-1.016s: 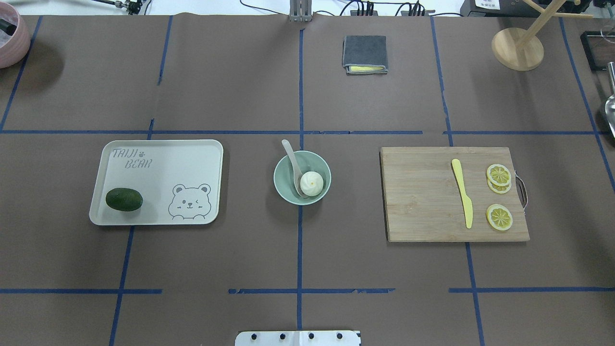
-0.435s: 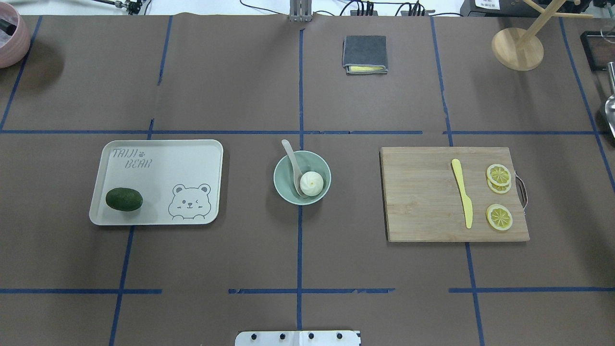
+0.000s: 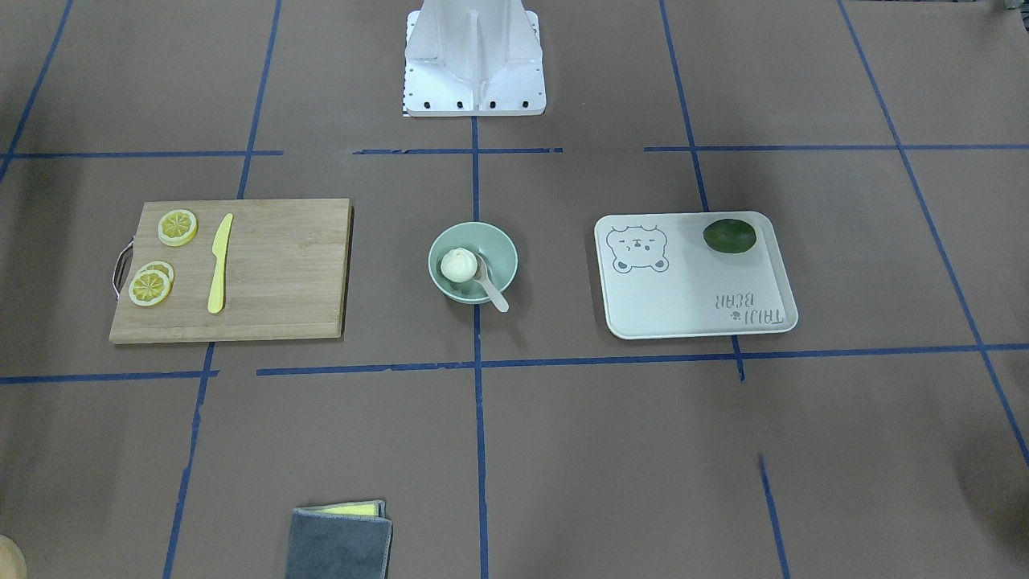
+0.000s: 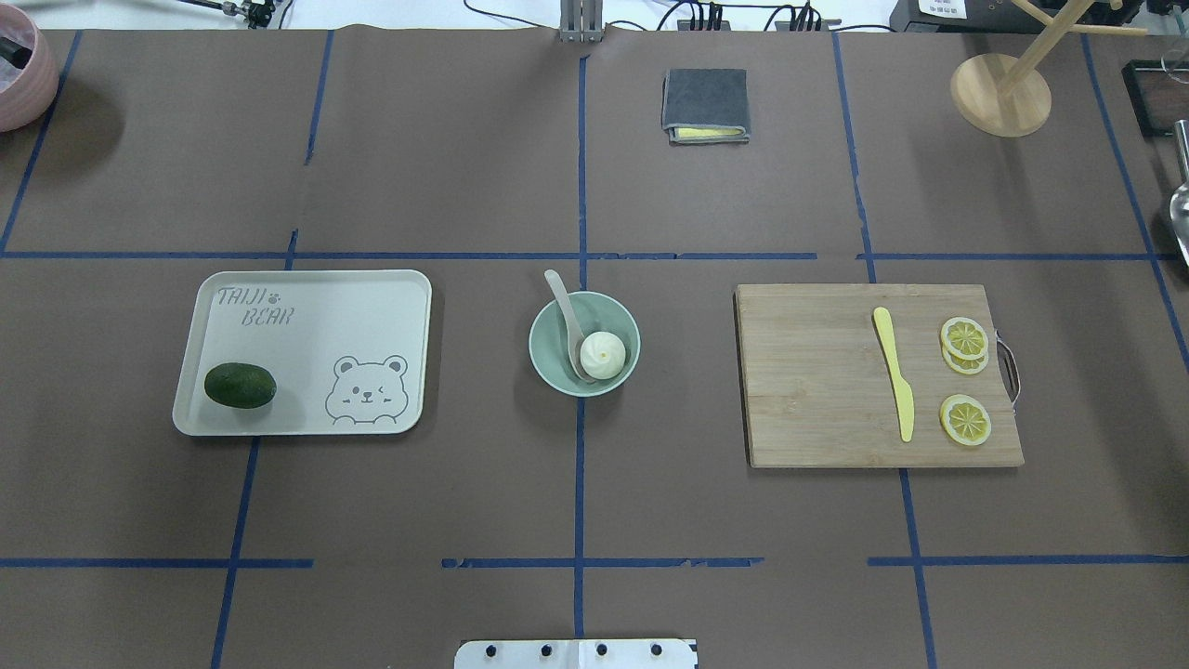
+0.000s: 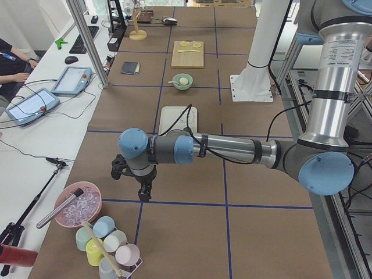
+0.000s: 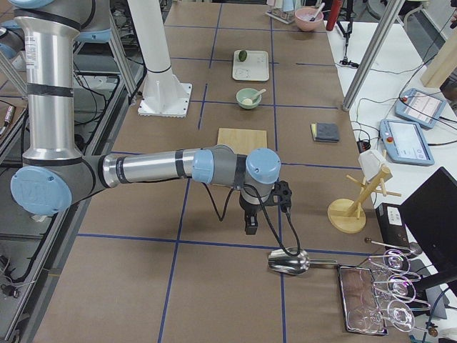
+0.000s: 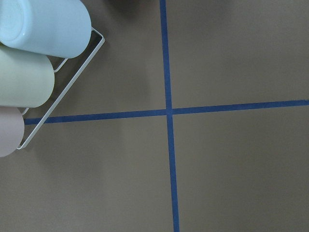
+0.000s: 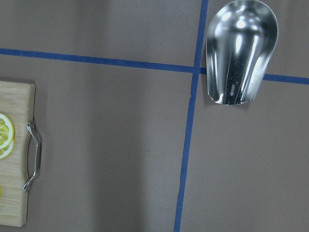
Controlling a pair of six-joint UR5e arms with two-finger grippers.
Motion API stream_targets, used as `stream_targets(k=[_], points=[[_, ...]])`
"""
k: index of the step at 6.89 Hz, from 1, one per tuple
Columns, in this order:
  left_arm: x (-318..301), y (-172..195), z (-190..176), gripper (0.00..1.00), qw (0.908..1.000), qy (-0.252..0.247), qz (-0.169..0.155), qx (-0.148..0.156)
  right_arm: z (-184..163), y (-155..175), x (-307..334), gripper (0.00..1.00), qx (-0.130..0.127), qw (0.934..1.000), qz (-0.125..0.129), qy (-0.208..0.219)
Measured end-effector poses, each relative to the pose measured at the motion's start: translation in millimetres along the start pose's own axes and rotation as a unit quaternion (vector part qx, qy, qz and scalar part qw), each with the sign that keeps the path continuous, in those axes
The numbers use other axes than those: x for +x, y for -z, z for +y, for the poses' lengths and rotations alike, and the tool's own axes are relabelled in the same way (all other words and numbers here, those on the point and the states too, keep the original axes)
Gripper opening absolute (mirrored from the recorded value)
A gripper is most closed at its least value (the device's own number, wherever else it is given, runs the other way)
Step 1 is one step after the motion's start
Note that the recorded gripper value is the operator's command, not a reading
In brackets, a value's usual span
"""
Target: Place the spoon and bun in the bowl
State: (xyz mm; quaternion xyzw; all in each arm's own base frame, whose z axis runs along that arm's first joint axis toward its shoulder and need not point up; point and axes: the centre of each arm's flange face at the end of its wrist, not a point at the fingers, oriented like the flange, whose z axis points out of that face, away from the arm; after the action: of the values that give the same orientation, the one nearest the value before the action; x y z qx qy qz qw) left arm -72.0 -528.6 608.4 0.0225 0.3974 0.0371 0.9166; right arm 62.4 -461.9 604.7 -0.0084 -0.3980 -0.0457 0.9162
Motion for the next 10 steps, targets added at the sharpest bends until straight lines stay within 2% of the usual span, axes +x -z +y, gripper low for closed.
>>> stream_targets(k=[5,8,10], points=[[1.6,-0.5,4.5,1.00,0.9999,-0.001,-0.012,0.000,-0.1,-0.9,3.3,1.00,0.002,1.0000,-0.001,0.004],[1.3,-0.1,4.2,1.00,0.9999,-0.003,-0.015,0.001,8.7,-6.0,12.0,1.00,0.020,0.9996,0.009,0.018],[0.6,-0.8,4.7,1.00,0.9999,-0.002,-0.016,0.000,9.5,-5.1,14.0,1.00,0.024,0.9995,0.011,0.017]])
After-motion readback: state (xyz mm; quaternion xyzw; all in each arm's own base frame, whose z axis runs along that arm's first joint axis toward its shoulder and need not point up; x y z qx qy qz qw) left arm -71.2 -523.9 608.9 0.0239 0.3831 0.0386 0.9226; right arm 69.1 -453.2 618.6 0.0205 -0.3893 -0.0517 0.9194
